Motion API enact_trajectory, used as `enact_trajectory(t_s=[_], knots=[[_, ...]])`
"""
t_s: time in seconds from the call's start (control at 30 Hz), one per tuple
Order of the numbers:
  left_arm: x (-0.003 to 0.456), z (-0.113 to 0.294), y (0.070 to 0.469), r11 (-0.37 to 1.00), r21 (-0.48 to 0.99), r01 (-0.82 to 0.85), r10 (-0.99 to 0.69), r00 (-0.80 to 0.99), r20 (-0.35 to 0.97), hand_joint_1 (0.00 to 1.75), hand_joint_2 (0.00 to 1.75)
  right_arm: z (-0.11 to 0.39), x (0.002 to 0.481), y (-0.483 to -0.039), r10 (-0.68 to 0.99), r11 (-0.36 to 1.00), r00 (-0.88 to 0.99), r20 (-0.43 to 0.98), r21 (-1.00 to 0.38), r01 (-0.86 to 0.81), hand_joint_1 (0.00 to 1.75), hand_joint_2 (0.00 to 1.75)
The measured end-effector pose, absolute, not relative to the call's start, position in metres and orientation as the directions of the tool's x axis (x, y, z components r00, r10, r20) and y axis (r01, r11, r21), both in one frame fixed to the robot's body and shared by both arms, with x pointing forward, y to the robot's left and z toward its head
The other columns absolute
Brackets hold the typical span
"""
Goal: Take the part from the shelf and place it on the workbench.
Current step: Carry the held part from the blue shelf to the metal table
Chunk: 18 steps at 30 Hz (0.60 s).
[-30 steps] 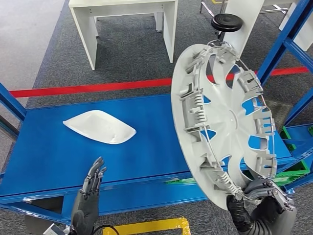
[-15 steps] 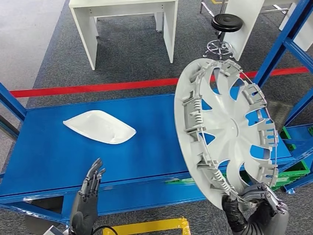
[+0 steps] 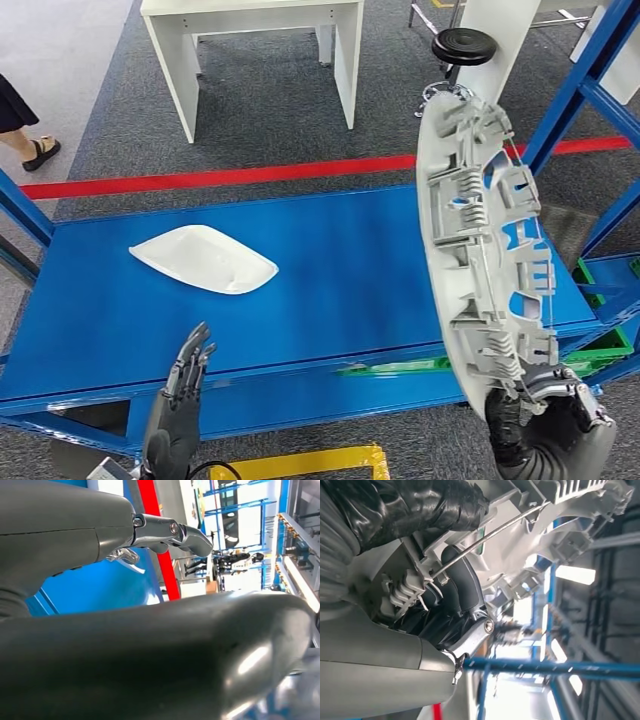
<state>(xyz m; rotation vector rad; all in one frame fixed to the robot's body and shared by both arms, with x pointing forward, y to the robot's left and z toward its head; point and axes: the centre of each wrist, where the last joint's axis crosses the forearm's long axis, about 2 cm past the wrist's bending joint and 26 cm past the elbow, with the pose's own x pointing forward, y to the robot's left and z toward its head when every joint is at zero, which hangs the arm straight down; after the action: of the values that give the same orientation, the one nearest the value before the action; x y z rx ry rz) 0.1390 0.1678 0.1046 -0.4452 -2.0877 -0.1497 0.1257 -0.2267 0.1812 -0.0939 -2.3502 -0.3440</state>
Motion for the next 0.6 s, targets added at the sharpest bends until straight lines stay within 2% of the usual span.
enact_trajectory(t_s=[0.27,0.6], knots=[[0.14,0.105,0.168,0.922,-0.071,0.381,0.259,-0.471,0.843,0.0,0.0,0.195,0.13,-0.233,-0.146,0.968,-0.767,0.625,0.252,0.02,1.75,1.75],[0.141,0.105,0.168,0.922,-0.071,0.381,0.259,-0.471,0.843,0.0,0.0,0.195,0.132,-0.238,-0.13,0.969,-0.773,0.621,0.246,0.035,1.75,1.75]])
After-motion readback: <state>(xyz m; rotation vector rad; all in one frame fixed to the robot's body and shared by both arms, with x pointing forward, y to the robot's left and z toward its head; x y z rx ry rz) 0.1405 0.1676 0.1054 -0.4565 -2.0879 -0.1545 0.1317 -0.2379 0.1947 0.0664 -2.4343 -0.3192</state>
